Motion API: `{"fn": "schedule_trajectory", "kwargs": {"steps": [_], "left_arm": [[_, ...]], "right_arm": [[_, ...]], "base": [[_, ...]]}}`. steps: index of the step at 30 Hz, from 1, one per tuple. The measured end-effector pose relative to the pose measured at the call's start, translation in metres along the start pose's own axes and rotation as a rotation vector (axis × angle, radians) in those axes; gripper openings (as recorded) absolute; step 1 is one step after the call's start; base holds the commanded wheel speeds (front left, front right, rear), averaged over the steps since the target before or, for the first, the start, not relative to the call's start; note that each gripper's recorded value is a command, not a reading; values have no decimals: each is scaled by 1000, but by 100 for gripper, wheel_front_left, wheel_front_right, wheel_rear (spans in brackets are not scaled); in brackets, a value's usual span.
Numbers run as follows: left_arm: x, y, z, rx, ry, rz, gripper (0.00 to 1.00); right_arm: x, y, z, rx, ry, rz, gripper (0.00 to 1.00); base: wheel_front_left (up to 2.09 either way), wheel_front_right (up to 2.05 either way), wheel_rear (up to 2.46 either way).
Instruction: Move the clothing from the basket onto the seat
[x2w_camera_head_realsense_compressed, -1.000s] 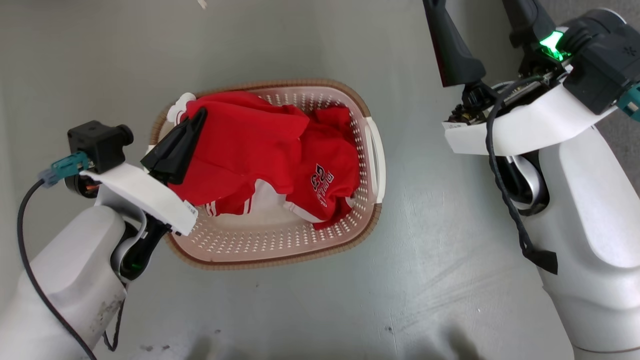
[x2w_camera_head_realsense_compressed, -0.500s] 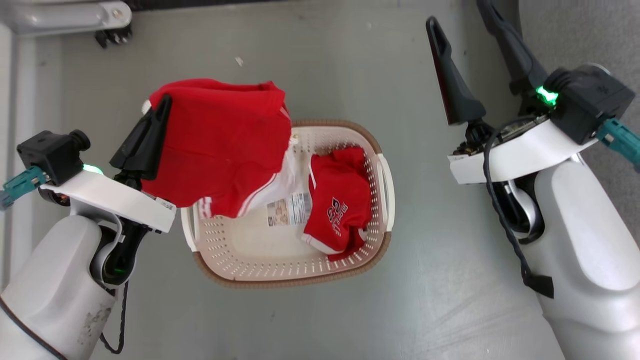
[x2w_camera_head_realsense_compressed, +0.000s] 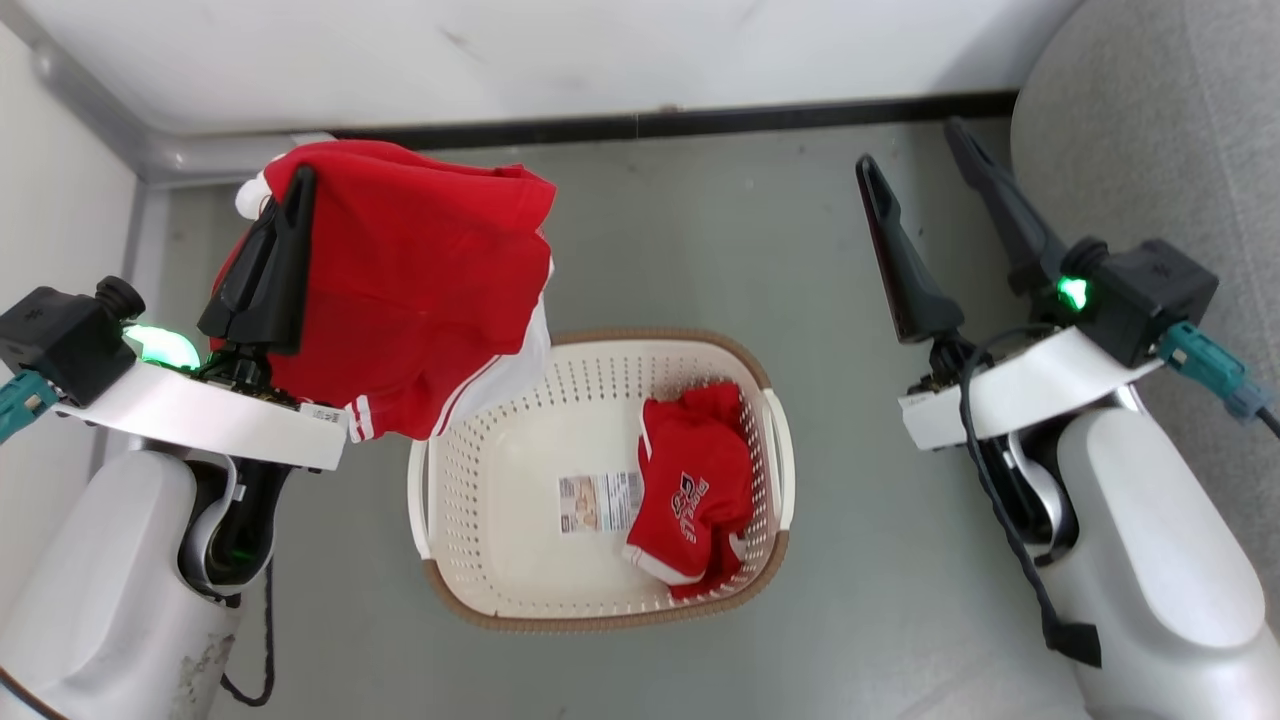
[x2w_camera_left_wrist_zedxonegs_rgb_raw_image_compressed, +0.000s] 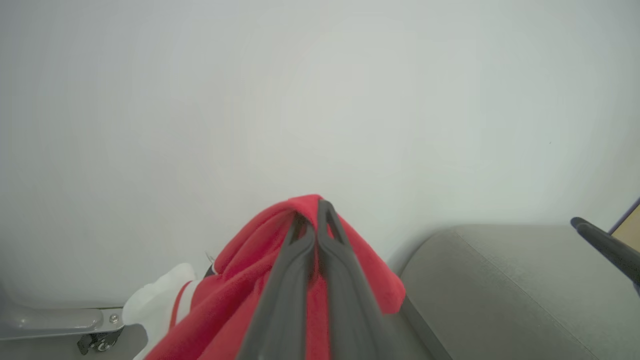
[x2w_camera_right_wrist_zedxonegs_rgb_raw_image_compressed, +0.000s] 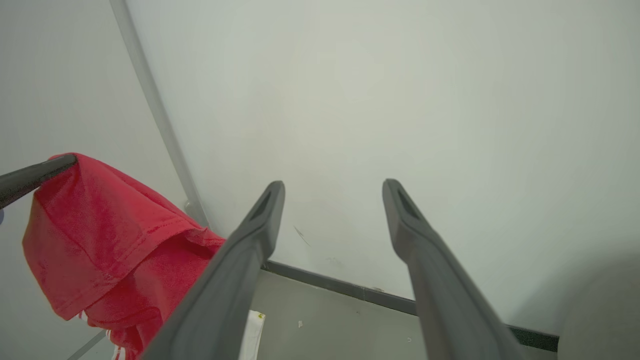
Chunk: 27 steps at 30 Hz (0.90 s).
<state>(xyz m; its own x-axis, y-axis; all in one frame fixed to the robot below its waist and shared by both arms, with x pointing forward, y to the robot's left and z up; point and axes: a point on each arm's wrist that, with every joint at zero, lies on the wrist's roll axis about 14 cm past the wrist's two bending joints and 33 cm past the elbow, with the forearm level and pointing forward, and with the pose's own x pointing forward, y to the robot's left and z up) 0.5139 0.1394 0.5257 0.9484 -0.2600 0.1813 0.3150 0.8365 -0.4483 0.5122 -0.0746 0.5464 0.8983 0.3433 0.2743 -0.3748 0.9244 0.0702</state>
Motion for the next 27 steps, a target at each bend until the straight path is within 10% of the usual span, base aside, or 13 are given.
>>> {"fn": "schedule_trajectory", "kwargs": {"steps": [27], "left_arm": [[-53, -93, 113, 145, -293, -160, 0]], "right_arm": [[-65, 27, 48, 30, -18, -13, 100]], "base": [[0, 0, 0]]}}
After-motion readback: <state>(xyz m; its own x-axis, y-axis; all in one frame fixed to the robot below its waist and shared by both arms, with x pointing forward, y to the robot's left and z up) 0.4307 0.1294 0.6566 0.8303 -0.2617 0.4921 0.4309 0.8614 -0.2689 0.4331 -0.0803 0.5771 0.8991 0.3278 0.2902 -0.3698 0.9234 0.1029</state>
